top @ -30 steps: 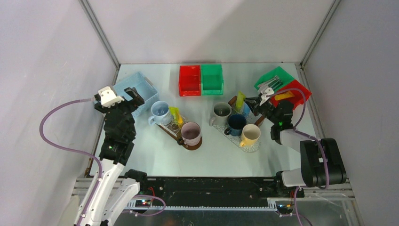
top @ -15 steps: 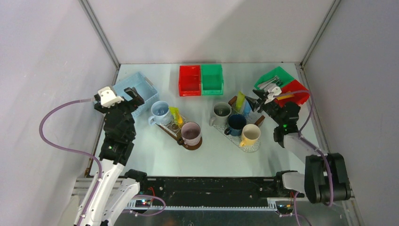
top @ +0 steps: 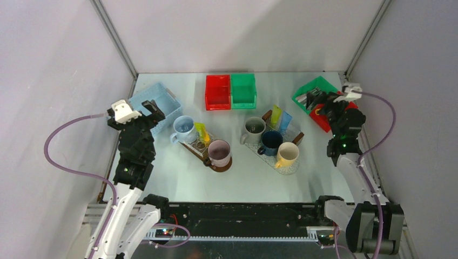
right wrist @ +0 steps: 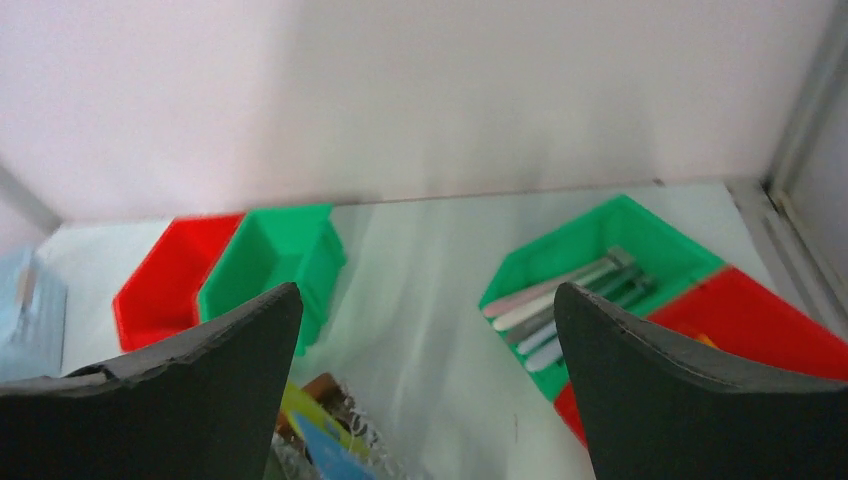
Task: Prepare toiletry sets of a toothbrush and toothpaste on the tray
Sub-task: Place the toothpaste in the toothpaste holder.
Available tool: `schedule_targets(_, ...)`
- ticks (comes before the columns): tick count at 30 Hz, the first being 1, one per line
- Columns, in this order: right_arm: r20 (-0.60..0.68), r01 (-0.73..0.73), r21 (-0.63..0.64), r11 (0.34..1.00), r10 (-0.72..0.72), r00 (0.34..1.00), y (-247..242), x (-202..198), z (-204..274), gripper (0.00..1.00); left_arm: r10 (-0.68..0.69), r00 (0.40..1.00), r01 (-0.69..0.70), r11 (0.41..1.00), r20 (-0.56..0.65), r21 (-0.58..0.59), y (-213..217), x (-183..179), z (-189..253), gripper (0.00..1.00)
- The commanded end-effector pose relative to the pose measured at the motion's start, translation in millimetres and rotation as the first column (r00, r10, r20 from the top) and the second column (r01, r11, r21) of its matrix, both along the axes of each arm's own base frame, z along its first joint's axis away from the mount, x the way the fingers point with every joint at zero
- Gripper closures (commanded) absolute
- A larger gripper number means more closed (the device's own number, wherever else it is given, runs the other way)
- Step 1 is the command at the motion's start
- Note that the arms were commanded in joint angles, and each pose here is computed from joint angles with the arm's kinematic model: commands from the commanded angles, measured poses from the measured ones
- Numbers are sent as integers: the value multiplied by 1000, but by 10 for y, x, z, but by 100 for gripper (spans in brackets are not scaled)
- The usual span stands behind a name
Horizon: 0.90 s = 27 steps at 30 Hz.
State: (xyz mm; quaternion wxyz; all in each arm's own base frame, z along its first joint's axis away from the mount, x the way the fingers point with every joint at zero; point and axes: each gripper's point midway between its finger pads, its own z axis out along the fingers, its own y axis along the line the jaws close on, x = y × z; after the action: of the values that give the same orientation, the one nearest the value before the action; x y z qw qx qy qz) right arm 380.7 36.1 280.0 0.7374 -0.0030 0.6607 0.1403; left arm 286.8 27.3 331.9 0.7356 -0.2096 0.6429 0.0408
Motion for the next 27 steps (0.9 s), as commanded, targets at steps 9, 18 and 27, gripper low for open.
schedule_targets(9, -421, 457, 433, 777, -274, 865, -965, 231, -415, 1, 9, 999, -9, 1000, 42, -5, 32, -22, 93, 0)
schedule_targets(18, -578, 621, 526, 581, -292, 762, -1241, 504, -820, 10, 8, 999, -7, 1000, 38, -3, 32, -20, 85, 0)
schedule_targets(27, -719, 755, 522, 397, -271, 640, -1361, 764, -1287, 41, 4, 999, -4, 1000, 34, -1, 25, -11, 80, 0)
